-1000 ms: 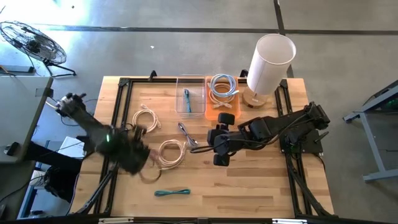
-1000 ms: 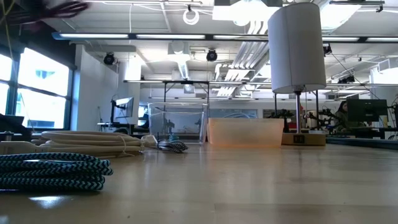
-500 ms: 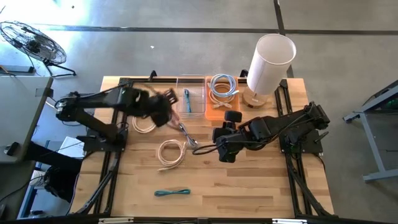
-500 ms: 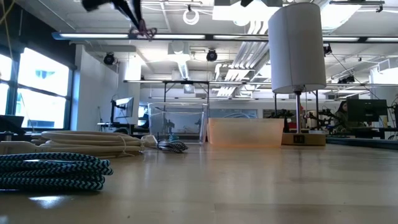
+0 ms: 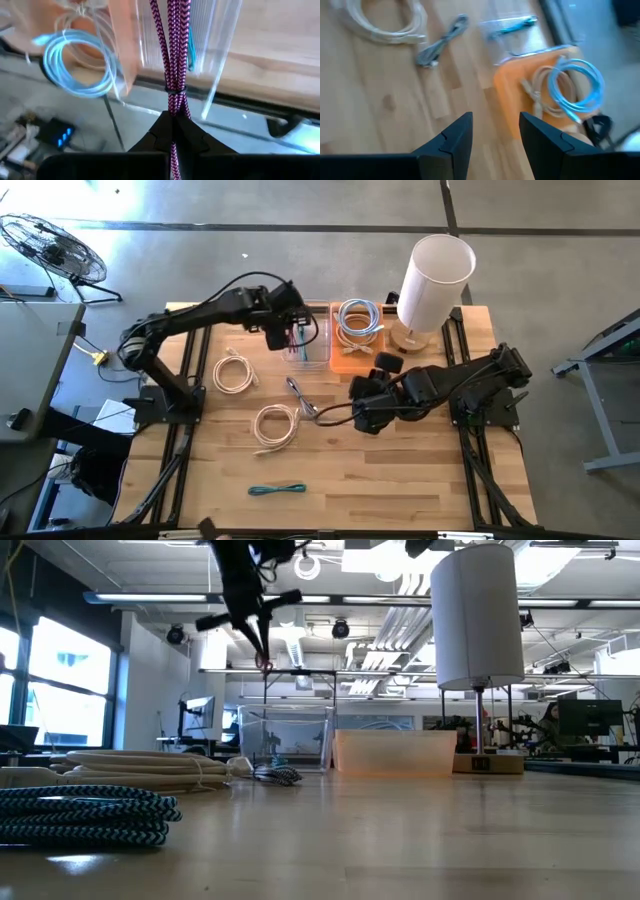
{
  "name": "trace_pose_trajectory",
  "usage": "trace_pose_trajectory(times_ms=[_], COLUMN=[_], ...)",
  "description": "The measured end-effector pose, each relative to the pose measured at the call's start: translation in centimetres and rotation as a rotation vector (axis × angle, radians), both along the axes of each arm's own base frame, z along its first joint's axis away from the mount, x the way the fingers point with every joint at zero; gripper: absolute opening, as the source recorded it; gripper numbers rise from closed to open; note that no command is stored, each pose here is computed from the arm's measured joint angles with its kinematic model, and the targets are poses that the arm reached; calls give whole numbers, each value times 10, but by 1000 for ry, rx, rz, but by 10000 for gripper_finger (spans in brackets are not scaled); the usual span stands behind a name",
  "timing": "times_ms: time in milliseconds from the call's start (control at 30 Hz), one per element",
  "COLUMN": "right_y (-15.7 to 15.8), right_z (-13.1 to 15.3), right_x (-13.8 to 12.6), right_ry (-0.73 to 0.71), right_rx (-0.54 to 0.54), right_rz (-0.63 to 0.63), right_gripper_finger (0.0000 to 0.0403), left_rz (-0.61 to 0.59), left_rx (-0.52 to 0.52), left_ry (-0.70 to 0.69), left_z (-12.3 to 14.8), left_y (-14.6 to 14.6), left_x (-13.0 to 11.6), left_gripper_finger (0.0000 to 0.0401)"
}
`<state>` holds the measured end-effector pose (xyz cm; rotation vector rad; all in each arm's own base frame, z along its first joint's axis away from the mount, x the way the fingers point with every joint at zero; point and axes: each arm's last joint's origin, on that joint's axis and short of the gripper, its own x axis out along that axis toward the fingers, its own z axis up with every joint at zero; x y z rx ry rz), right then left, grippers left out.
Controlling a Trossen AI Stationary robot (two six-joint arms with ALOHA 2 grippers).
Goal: Pick & Place USB Port
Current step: Put the violet charger cable into the transparent bin, then put the white charger cable into the transparent bin
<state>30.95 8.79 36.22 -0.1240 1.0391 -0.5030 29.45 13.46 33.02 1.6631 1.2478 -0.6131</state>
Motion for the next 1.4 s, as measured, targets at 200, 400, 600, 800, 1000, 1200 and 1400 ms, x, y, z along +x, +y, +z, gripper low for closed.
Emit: trace_pose_trajectory(times_ms=[200, 400, 600, 800, 1000, 1200, 1400], right_y=[-5, -15, -20, -21, -21, -21, -21], right_z=[2, 1, 1, 1, 0, 0, 0], right_x=[-4, -3, -2, -2, -4, -4, -4], right_ry=[-10, 10, 24, 29, 52, 53, 63], right_rx=[-40, -31, -14, -17, -20, -33, -42], right_rz=[-59, -88, -94, -89, -84, -82, -64], right_gripper_finger=[153, 153, 153, 153, 153, 153, 153], left_rz=[6, 67, 134, 260, 219, 261, 470], left_rx=[-44, -70, -75, 89, -30, -488, -511], left_ry=[29, -45, -114, -57, -75, -257, -303], left_z=[-25, -31, -26, -12, 22, 43, 26], left_y=[28, 33, 33, 16, -49, -105, -126], left_x=[11, 21, 21, 12, -22, -41, -24], left_gripper_finger=[8, 36, 66, 86, 87, 87, 88])
